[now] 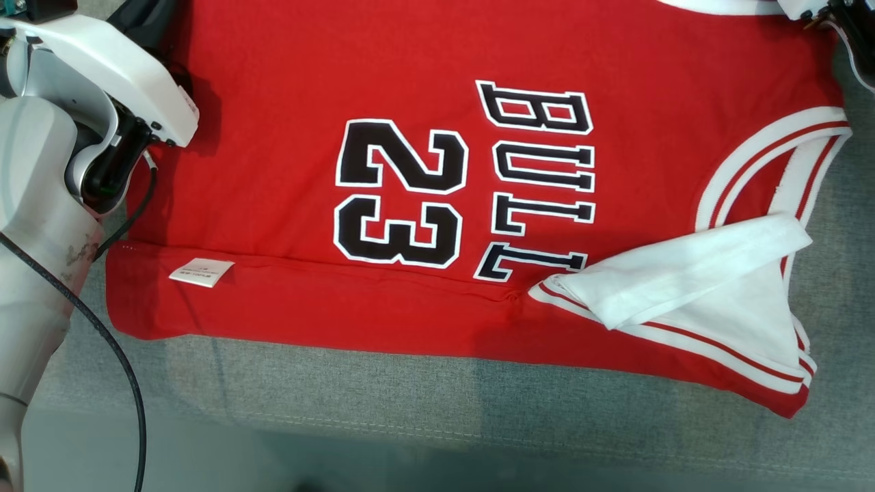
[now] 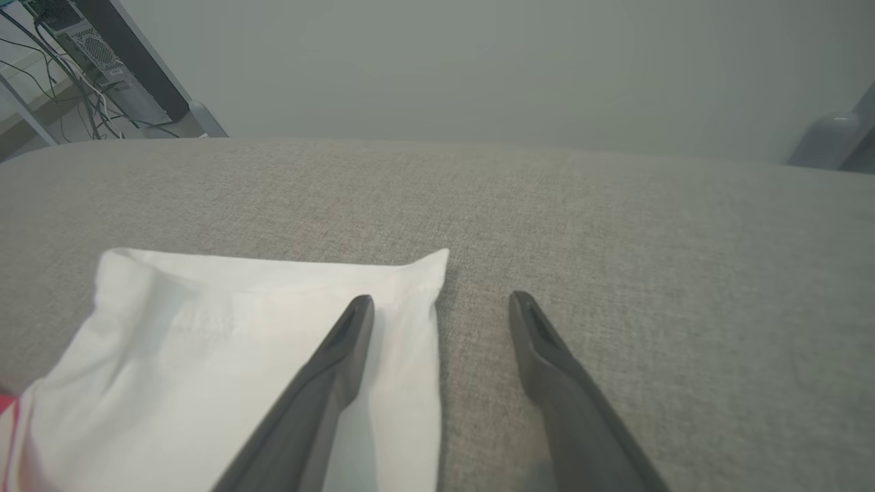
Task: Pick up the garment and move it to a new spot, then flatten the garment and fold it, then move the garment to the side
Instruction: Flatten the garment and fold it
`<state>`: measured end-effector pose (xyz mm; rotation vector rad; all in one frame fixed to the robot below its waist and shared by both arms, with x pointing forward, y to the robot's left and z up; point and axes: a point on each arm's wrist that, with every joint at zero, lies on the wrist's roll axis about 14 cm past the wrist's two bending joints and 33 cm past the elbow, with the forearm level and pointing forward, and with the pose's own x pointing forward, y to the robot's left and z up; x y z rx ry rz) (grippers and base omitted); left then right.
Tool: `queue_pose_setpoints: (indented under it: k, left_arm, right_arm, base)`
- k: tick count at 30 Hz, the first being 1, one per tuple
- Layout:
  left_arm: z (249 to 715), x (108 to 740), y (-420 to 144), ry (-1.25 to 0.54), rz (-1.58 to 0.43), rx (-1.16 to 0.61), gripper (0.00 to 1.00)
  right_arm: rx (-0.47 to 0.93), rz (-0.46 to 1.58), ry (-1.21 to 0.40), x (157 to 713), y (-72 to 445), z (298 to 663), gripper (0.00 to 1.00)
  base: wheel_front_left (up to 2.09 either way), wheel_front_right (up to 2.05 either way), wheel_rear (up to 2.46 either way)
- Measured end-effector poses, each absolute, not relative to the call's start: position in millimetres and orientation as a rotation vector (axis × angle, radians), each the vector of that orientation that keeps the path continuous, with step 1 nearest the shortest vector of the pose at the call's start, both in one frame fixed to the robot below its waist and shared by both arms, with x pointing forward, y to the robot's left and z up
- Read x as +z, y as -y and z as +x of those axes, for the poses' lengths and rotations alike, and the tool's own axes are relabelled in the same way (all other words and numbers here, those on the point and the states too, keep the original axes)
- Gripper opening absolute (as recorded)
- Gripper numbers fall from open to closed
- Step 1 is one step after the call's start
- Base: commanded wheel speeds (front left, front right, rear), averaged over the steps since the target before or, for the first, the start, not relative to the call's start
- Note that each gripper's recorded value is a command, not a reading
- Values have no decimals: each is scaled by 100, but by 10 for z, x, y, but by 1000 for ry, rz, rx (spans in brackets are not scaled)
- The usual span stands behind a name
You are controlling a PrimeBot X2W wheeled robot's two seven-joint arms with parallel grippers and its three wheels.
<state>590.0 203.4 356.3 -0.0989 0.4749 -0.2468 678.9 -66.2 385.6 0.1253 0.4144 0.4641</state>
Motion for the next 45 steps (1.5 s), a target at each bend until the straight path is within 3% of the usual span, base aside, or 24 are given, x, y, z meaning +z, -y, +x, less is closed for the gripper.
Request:
queue_pose_setpoints:
  k: [7, 9, 10, 15, 25, 31, 45]
  left_arm:
    - [5933, 3539, -2023, -470, -96, -260, 0]
    - [5941, 3538, -2024, -470, -93, -262, 0]
    - [5940, 3531, -2023, -471, -94, -263, 0]
    - [5962, 3522, -2015, -468, -102, -270, 0]
    - [6002, 3508, -2020, -453, -118, -271, 0]
    - [6003, 3548, -2077, -453, -120, -262, 0]
    - [5895, 3682, -2067, -433, -135, -289, 0]
  right_arm:
    - [481, 98, -426, 3798, 572, 6883, 100]
    - [485, 89, -429, 3785, 559, 6888, 75]
    - [486, 90, -429, 3789, 553, 6894, 52]
    - [497, 105, -416, 3810, 516, 6907, 0]
    - [583, 186, -307, 4200, 419, 6828, 0]
    - [595, 200, -285, 4374, 646, 6701, 0]
    - [737, 293, -292, 4674, 593, 6149, 0]
  base:
    - [0, 0, 0]
    - [0, 0, 0]
    - [0, 0, 0]
    - [0, 0, 0]
    - [0, 0, 0]
    - [0, 0, 0]
    - [0, 0, 0]
